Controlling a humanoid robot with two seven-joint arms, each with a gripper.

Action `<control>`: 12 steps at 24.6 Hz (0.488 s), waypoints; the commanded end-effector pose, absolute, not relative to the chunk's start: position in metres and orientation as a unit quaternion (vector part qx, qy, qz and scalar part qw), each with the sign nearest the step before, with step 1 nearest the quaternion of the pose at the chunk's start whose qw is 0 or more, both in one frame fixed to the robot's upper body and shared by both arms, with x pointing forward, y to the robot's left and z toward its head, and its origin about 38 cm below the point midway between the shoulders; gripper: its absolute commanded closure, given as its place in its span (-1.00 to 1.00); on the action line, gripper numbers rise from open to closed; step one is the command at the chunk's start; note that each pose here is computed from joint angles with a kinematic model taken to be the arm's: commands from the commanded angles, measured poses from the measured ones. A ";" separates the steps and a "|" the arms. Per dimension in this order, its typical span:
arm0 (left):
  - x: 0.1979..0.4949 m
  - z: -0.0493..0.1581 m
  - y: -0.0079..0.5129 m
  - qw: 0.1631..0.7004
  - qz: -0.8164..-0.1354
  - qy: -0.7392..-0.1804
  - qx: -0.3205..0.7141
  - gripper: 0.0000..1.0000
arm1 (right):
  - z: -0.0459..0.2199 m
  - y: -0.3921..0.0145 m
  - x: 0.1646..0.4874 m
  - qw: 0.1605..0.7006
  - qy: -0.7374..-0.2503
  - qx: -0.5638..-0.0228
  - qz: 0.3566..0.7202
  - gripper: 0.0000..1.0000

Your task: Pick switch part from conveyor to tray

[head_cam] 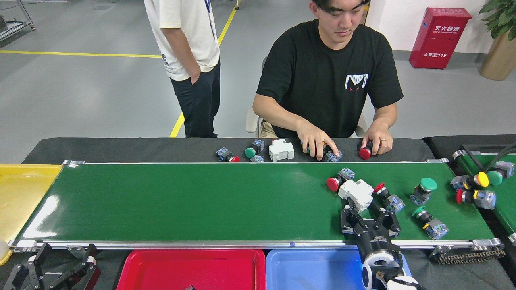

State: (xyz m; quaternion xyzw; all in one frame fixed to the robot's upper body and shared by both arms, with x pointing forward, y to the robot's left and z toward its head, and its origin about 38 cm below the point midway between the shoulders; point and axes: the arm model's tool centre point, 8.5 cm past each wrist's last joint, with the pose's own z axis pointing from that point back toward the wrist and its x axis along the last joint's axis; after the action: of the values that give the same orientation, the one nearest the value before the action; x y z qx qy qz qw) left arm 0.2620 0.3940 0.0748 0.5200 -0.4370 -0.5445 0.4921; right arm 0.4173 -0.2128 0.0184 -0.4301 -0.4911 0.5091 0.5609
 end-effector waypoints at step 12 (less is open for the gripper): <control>0.263 0.082 0.398 0.485 -0.543 -0.436 0.530 -1.00 | 0.083 -0.138 0.323 0.321 -0.702 -0.244 0.587 0.98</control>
State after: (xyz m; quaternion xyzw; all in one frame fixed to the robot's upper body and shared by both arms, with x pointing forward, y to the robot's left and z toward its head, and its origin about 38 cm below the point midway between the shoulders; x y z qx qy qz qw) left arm 0.2613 0.3957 0.0753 0.5216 -0.4356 -0.5434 0.4930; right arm 0.3346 -0.1431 0.0721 -0.2770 -0.6758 0.5732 0.3715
